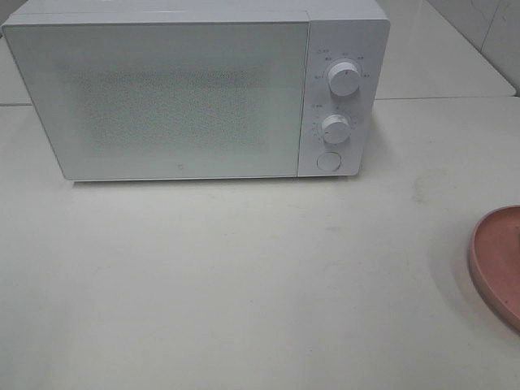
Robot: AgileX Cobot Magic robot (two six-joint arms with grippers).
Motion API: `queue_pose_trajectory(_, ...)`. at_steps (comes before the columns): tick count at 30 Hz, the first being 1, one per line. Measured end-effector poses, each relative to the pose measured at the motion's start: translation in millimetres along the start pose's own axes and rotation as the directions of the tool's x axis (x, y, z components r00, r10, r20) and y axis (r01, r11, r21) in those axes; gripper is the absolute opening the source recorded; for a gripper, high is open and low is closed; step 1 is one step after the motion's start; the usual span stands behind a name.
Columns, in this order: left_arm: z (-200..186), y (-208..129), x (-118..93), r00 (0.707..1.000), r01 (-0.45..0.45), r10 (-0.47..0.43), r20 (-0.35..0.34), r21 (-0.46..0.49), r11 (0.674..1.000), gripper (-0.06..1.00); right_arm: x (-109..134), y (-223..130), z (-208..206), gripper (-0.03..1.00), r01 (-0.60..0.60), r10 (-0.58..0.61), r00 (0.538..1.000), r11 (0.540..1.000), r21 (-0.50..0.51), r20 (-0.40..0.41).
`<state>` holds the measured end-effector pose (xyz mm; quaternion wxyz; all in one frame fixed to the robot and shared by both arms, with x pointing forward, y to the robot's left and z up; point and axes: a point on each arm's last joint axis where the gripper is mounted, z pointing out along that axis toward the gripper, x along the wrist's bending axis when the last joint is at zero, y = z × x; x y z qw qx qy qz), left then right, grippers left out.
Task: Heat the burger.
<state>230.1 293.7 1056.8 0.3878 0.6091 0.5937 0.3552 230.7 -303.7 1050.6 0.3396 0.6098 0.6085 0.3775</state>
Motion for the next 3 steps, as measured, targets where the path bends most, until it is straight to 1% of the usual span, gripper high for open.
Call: queue_pose_trajectory(3, 0.0, 0.0, 0.0, 1.000, 0.000, 0.000, 0.000, 0.000, 1.000, 0.99, 0.0, 0.0, 0.0, 0.75, 0.000, 0.000, 1.000, 1.000, 0.000, 0.000)
